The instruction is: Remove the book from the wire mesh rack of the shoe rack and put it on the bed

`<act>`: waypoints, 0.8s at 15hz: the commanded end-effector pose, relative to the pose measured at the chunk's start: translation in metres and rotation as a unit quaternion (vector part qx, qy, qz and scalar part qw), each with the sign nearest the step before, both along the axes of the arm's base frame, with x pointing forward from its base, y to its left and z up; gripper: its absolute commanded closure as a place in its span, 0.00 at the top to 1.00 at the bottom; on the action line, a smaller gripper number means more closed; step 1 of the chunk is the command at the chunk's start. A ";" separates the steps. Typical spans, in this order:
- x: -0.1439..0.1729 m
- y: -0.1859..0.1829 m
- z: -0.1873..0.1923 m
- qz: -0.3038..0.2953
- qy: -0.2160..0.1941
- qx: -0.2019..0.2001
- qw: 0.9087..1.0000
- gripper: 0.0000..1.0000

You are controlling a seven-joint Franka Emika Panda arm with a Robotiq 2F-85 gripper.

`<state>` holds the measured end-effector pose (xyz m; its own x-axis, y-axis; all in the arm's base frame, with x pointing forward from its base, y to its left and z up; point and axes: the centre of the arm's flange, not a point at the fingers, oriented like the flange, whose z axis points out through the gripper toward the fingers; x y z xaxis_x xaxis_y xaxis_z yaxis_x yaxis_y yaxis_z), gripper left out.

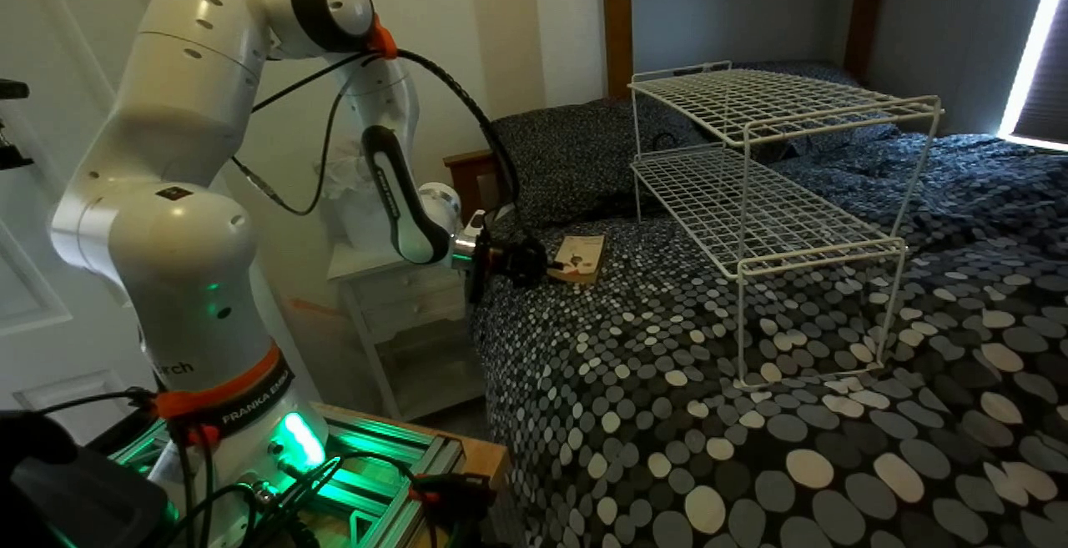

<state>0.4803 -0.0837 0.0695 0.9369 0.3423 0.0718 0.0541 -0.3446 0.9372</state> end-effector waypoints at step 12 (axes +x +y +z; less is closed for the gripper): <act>0.004 0.042 0.113 -0.006 0.163 0.237 0.958 1.00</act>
